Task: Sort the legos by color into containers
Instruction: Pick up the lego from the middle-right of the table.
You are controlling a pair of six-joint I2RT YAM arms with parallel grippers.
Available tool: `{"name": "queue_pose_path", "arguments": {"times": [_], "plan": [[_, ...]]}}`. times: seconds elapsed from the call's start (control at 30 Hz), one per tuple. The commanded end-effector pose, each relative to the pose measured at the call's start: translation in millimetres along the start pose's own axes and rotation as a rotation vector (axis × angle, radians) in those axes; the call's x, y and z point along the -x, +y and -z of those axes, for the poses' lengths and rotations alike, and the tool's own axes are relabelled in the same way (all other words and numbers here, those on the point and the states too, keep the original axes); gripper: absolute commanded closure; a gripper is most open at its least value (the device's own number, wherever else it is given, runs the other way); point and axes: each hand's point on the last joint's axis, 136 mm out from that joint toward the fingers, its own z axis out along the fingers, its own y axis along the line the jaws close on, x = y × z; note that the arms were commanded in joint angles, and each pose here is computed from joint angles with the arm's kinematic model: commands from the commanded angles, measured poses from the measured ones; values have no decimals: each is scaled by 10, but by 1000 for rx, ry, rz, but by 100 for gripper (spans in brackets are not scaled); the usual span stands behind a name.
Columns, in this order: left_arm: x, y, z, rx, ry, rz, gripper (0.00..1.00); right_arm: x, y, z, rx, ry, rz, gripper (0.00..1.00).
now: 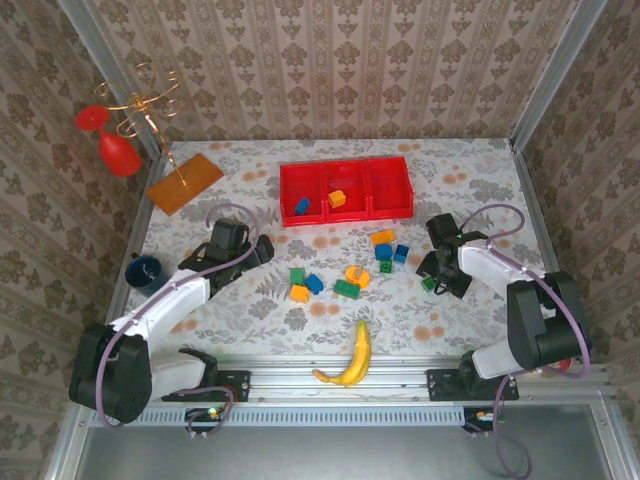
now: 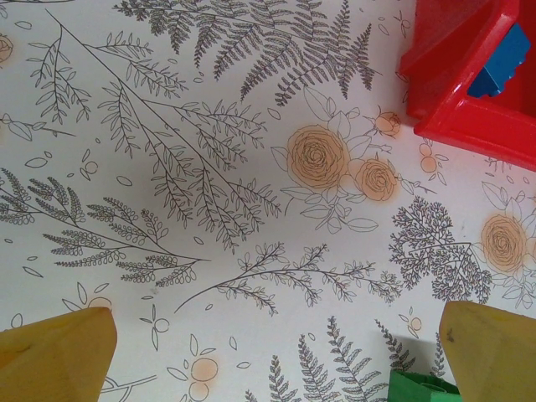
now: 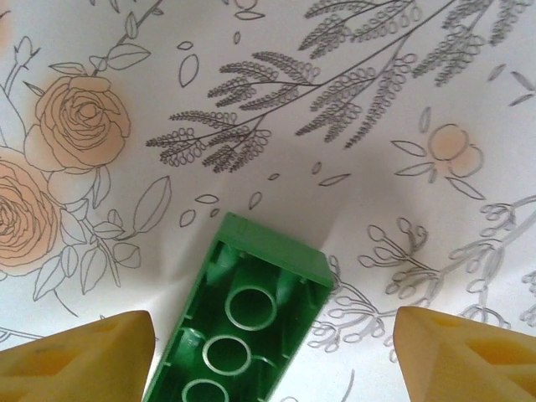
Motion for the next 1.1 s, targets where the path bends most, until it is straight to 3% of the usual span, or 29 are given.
{"name": "queue_pose_path", "arguments": {"times": [0.0,0.13,0.73,1.07], "plan": [[4,-18,55,-7,-4,-14,0,-58,54,-84,24,41,10,24],[1,-16,55,-5,-4,-14,0,-70,96,-118,36,53,16,30],[2,2,47,1,-6,-9,0,-64,215,-105,82,67,48,75],[22,-12,40,-4,-8,-5,0,101,286,191,75,-23,104,86]]}}
